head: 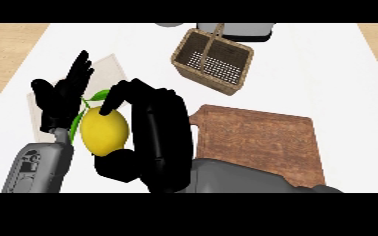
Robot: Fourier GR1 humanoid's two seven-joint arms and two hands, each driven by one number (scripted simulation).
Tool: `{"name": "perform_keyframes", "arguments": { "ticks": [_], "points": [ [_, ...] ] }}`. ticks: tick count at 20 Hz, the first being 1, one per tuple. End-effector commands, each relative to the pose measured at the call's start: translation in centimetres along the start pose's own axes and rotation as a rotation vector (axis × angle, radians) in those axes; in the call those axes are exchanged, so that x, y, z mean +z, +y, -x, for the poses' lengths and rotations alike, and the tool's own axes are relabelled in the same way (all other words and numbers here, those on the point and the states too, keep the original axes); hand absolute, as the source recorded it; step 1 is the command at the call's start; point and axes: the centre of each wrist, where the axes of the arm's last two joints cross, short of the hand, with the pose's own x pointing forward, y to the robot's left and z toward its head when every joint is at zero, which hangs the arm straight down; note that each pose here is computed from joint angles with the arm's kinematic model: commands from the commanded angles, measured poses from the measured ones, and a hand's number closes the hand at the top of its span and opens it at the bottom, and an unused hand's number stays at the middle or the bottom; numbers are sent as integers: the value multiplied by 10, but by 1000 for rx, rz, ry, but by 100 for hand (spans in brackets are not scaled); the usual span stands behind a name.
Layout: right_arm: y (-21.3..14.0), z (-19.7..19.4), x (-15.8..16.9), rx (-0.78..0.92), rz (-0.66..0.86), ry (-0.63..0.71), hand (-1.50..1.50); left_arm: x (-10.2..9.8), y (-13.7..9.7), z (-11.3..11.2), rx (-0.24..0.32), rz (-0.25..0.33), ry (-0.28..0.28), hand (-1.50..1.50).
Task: Pick the lemon from the cutting board and place it in the basket
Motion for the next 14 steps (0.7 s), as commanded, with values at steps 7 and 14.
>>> {"name": "perform_keyframes", "arguments": {
  "ticks": [7,14],
  "points": [
    [-10,-70,-88,12,186,177,150,4,-4,7,4,4,-7,0],
    [-2,-92,-134,162,266,211,150,4,-8,7,-12,28,-15,0]
  ]
}}
